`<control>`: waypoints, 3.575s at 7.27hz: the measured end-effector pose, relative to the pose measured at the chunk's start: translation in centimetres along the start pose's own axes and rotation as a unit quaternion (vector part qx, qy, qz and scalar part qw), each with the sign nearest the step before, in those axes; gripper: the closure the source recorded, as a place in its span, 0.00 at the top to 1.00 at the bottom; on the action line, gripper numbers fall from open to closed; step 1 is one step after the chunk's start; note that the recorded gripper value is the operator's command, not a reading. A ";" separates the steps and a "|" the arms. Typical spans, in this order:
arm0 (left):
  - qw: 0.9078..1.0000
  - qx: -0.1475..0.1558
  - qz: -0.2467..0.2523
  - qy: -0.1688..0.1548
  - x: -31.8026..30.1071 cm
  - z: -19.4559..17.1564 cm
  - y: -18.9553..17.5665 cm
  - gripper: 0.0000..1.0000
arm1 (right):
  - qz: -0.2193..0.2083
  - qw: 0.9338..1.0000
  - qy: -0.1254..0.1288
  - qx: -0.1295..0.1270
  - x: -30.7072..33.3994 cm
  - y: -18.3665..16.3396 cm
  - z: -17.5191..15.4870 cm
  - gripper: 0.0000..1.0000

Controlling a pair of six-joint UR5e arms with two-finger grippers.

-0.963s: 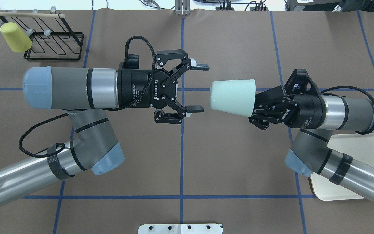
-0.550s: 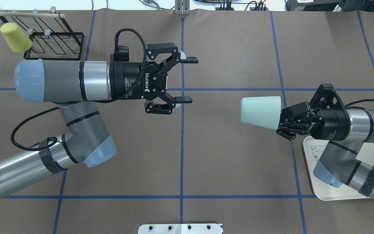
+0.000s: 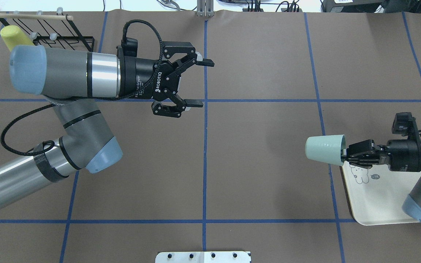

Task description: Left arm grabs green cup and hands to right arm on tray

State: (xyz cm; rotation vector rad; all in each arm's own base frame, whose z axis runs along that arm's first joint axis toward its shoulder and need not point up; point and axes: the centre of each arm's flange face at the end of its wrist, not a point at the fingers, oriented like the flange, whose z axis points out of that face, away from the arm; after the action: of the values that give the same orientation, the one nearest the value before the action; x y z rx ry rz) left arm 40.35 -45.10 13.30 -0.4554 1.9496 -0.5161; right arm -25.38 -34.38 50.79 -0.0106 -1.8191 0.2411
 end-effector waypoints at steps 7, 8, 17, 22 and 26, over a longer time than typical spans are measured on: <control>0.999 0.031 -0.007 -0.033 0.6 0.9 -0.4 1.00 | -0.033 0.955 0.286 0.076 8.4 -5.5 -16.1 0.00; 0.999 0.032 -0.008 -0.033 0.8 0.9 -0.2 1.00 | -0.038 0.950 0.305 0.064 8.8 -4.8 -16.8 0.00; 0.998 0.039 -0.013 -0.038 1.1 0.7 0.4 1.00 | 0.053 0.918 0.393 -0.015 8.9 -0.8 -13.9 0.00; 0.998 0.040 -0.013 -0.038 1.3 0.9 0.6 1.00 | 0.051 0.917 0.396 -0.012 8.4 -0.4 -14.0 1.00; 0.998 0.059 -0.006 -0.035 3.0 -0.9 -0.8 1.00 | 0.029 0.932 0.360 0.039 2.7 0.0 -17.4 1.00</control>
State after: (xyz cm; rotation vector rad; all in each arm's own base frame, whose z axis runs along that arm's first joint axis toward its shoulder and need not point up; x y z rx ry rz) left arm 38.43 -47.18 11.85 -0.4054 1.8399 -0.6119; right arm -9.42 -31.31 57.51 -0.0864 -1.0767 0.3023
